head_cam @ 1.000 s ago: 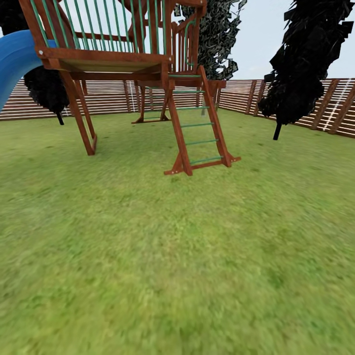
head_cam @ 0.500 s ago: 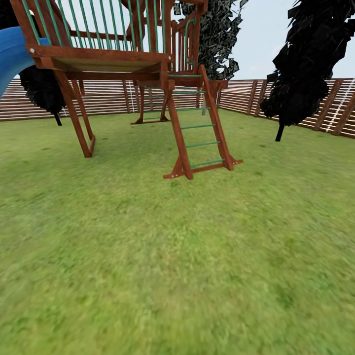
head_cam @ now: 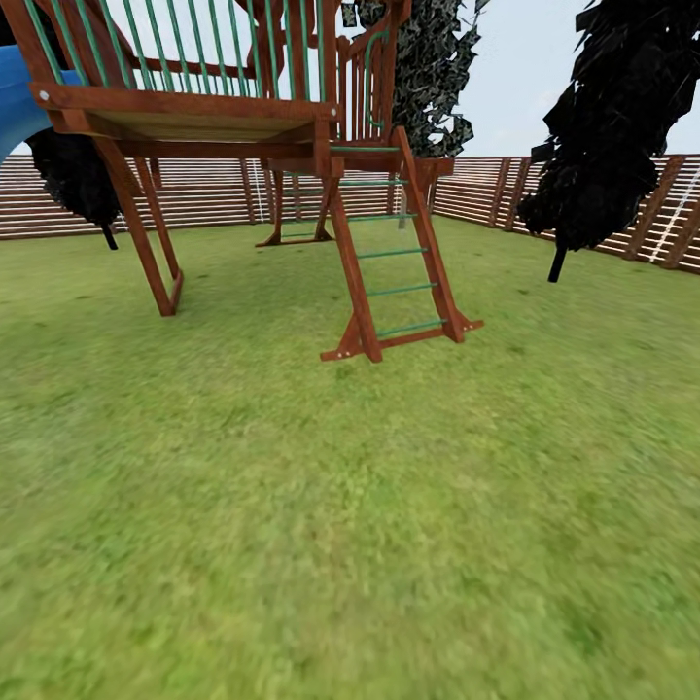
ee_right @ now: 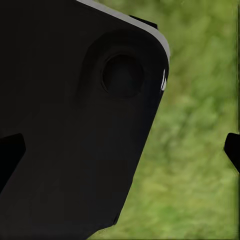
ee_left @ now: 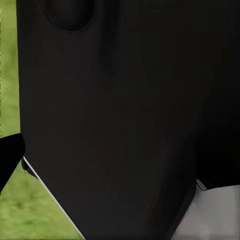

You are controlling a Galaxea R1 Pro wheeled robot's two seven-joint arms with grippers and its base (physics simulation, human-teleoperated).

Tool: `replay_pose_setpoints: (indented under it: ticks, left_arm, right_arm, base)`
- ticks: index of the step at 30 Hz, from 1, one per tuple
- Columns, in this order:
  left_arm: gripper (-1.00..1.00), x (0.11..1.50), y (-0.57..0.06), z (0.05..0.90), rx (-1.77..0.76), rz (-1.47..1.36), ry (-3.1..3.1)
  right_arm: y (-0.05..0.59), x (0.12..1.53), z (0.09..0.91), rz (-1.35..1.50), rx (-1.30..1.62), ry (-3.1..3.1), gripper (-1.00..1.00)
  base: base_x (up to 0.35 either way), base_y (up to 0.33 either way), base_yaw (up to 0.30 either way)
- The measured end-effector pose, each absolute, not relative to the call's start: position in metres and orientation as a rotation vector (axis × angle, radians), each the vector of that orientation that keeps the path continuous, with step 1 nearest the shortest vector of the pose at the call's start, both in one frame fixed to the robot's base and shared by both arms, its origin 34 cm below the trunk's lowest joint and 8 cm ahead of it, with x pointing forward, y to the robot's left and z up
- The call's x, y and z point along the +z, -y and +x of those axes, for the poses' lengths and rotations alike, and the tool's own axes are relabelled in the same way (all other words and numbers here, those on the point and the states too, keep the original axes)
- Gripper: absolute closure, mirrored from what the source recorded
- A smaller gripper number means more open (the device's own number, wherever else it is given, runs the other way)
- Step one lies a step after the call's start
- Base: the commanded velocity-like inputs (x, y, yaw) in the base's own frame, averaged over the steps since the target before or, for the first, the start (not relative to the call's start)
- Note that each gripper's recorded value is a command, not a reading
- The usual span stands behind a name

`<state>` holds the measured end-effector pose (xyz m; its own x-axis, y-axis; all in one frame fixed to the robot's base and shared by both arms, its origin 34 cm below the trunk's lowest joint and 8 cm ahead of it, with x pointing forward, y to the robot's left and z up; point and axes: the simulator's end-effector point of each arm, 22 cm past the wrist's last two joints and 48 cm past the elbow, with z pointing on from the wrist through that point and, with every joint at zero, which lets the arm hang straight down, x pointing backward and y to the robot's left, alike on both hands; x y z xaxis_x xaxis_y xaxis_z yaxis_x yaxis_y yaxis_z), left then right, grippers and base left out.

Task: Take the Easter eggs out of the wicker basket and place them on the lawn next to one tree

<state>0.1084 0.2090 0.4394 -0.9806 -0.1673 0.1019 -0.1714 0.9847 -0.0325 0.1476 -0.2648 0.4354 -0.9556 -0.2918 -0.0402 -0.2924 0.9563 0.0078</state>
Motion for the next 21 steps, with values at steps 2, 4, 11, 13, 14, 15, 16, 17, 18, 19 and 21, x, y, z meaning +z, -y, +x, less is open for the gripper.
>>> replay_pose_setpoints:
  ticks: [2,4,11,13,14,15,16,17,18,19,21]
  left_arm:
    - [-1.00,0.439,-0.209,0.108,0.063,0.259,3.031]
    - [-1.00,0.439,-0.210,0.109,0.061,0.260,3.031]
    - [-1.00,0.439,-0.210,0.109,0.062,0.259,3.032]
    - [-1.00,0.439,-0.210,0.109,0.061,0.260,3.032]
    - [-1.00,0.439,-0.210,0.109,0.061,0.260,3.032]
    - [-1.00,0.439,-0.210,0.109,0.061,0.260,3.032]
    - [-1.00,0.439,-0.210,0.109,0.061,0.261,3.032]
    - [-1.00,0.439,-0.210,0.109,0.060,0.261,3.032]
    - [-1.00,0.439,-0.210,0.109,0.061,0.261,3.032]
    - [-1.00,0.439,-0.210,0.109,0.061,0.261,3.031]
    - [-1.00,0.439,-0.210,0.108,0.061,0.261,3.030]
  right_arm:
    - [0.265,0.435,0.148,-0.458,0.021,-3.069,-1.00]
    - [0.265,0.435,0.148,-0.458,0.021,-3.069,-1.00]
    - [0.263,0.435,0.149,-0.451,0.027,-3.068,-1.00]
    - [0.260,0.435,0.148,-0.450,0.035,-3.069,-1.00]
    - [0.257,0.435,0.147,-0.453,0.043,-3.070,-1.00]
    - [0.256,0.435,0.147,-0.452,0.047,-3.070,-1.00]
    - [0.249,0.435,0.147,-0.450,0.060,-3.069,-1.00]
    - [0.241,0.435,0.147,-0.448,0.075,-3.068,-1.00]
    - [0.233,0.436,0.146,-0.446,0.092,-3.067,-1.00]
    - [0.229,0.436,0.146,-0.447,0.099,-3.066,-1.00]
    - [0.226,0.436,0.146,-0.455,0.108,-3.065,-1.00]
  base:
    - [0.338,0.000,0.000]
    - [0.088,0.000,0.000]
    - [0.016,0.000,0.000]
    - [0.001,0.000,0.000]
    - [0.000,0.000,0.000]
    - [0.000,0.000,0.000]
    - [0.000,0.000,0.000]
    - [0.000,0.000,0.000]
    - [0.000,0.000,0.023]
    - [0.000,0.000,0.100]
    - [0.000,0.000,0.177]
